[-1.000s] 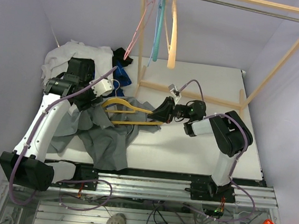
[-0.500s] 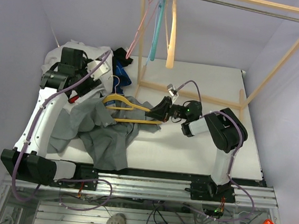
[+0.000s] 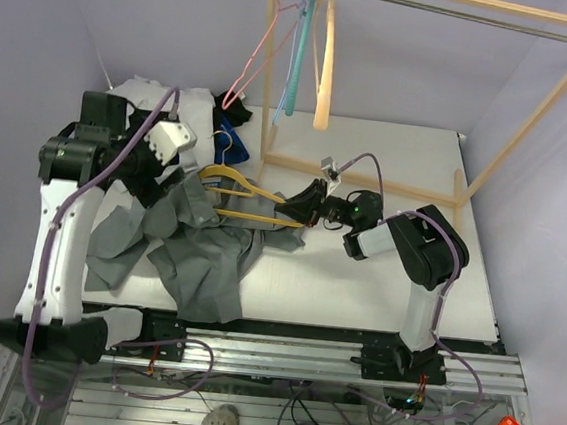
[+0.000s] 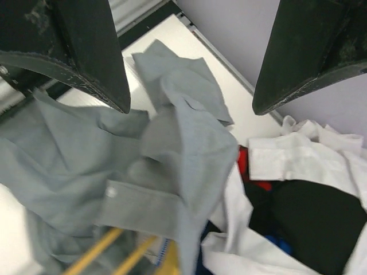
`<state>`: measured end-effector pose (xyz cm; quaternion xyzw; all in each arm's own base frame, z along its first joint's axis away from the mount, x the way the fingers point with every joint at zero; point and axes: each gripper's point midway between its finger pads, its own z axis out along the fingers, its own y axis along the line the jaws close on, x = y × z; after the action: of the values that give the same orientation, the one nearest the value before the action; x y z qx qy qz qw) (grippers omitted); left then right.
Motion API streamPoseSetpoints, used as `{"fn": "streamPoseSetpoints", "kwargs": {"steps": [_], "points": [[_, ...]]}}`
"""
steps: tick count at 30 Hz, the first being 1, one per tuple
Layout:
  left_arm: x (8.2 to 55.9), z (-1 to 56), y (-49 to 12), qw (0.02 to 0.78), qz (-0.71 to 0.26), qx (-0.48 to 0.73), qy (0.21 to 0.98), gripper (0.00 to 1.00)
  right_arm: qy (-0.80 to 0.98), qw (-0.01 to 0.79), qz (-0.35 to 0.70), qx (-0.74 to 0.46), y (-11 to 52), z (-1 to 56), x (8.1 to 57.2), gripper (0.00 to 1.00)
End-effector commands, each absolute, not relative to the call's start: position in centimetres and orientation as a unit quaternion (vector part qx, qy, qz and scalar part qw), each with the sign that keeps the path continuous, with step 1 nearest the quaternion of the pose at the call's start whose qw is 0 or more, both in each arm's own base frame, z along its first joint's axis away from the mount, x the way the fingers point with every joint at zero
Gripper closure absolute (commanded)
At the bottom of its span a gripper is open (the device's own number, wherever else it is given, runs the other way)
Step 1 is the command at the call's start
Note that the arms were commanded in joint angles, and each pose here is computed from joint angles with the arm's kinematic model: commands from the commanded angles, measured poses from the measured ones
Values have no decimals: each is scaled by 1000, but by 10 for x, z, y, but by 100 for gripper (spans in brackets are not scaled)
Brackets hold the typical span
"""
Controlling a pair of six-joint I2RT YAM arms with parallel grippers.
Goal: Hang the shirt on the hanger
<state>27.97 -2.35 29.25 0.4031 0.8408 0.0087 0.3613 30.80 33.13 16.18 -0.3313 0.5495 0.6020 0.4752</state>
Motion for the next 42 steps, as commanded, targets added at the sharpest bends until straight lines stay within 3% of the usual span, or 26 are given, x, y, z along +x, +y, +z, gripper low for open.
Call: {"fn": "streamPoseSetpoints", "kwargs": {"steps": [1,4,8,14,18,22,27,30,32,35,42], "points": [[211,286,-47,327,-78,441,832,1,474,554,583,-358,329,200,314,100],[225,275,-30,331,-33,382,862,3,470,554,588,-355,329,200,313,100],[240,240,-4,273,19,353,895,4,466,549,594,-357,329,202,310,100],[271,242,20,364,118,314,869,4,468,551,587,-365,327,205,307,100],[271,226,23,337,118,310,881,0,469,549,588,-365,327,205,307,100],[279,220,36,341,156,290,880,12,468,546,591,-365,328,205,306,100],[281,196,37,321,153,295,887,18,467,544,594,-365,328,205,305,100],[279,186,31,303,130,303,894,28,467,542,593,-368,327,205,304,100],[281,183,30,302,125,306,894,43,465,542,593,-372,327,206,303,100],[291,183,33,312,138,304,890,90,457,532,601,-383,328,206,297,100],[315,196,40,343,164,308,872,93,435,504,614,-424,327,202,278,100]]}}
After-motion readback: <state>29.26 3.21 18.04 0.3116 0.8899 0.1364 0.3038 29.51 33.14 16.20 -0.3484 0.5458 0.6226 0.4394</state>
